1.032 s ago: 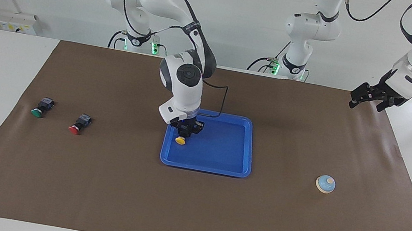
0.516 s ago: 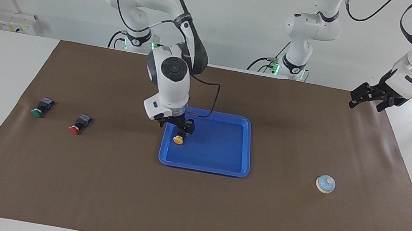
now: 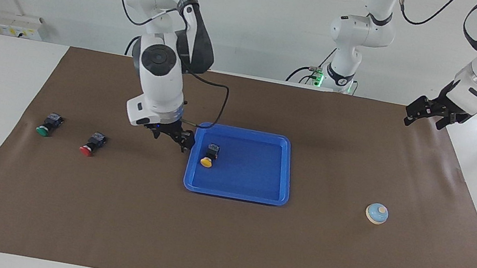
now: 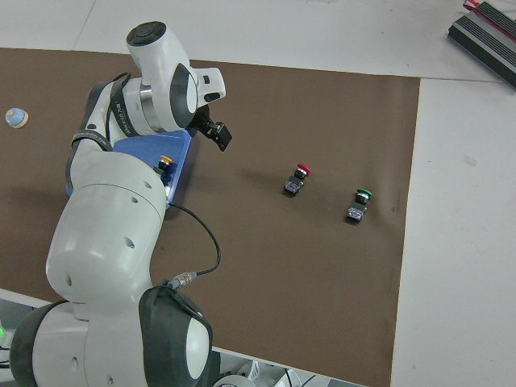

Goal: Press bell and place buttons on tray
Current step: 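Release the yellow button and raise the right gripper away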

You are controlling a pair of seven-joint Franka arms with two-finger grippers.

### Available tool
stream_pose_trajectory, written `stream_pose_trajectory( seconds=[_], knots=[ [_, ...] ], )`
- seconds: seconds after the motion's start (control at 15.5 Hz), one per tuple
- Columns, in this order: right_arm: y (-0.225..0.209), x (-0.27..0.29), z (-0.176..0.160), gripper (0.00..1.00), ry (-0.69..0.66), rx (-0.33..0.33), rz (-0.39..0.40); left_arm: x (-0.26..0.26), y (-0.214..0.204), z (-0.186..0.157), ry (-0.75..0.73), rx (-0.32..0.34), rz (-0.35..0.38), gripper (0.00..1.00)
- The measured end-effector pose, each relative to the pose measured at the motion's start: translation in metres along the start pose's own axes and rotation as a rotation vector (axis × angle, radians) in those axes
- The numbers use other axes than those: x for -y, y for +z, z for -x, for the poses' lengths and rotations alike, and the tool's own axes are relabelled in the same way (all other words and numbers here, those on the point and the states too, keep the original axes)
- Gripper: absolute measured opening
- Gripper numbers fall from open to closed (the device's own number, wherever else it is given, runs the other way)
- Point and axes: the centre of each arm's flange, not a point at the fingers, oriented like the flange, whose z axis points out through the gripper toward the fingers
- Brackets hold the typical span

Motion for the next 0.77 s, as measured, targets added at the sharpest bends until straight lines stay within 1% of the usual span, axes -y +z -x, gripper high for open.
stream_pose_trajectory(
  seconds=[0.19, 0.39, 0.45, 0.58, 0.77],
  knots=[
    [0.013, -0.071, -0.028, 1.00, -0.009, 0.027, 0.007, 0.000, 0.000, 0.000, 0.000, 0.000, 0.000, 1.00],
    [0.034, -0.118, -0.036, 1.00, -0.026, 0.063, 0.017, 0.000, 0.000, 0.000, 0.000, 0.000, 0.000, 1.00],
    [0.040, -0.129, -0.037, 1.00, -0.030, 0.057, 0.017, 0.000, 0.000, 0.000, 0.000, 0.000, 0.000, 1.00],
    [0.057, -0.151, -0.037, 1.00, -0.041, 0.015, 0.003, 0.000, 0.000, 0.000, 0.000, 0.000, 0.000, 1.00],
    [0.095, -0.172, -0.024, 1.00, -0.046, -0.043, -0.016, 0.000, 0.000, 0.000, 0.000, 0.000, 0.000, 1.00]
  ],
)
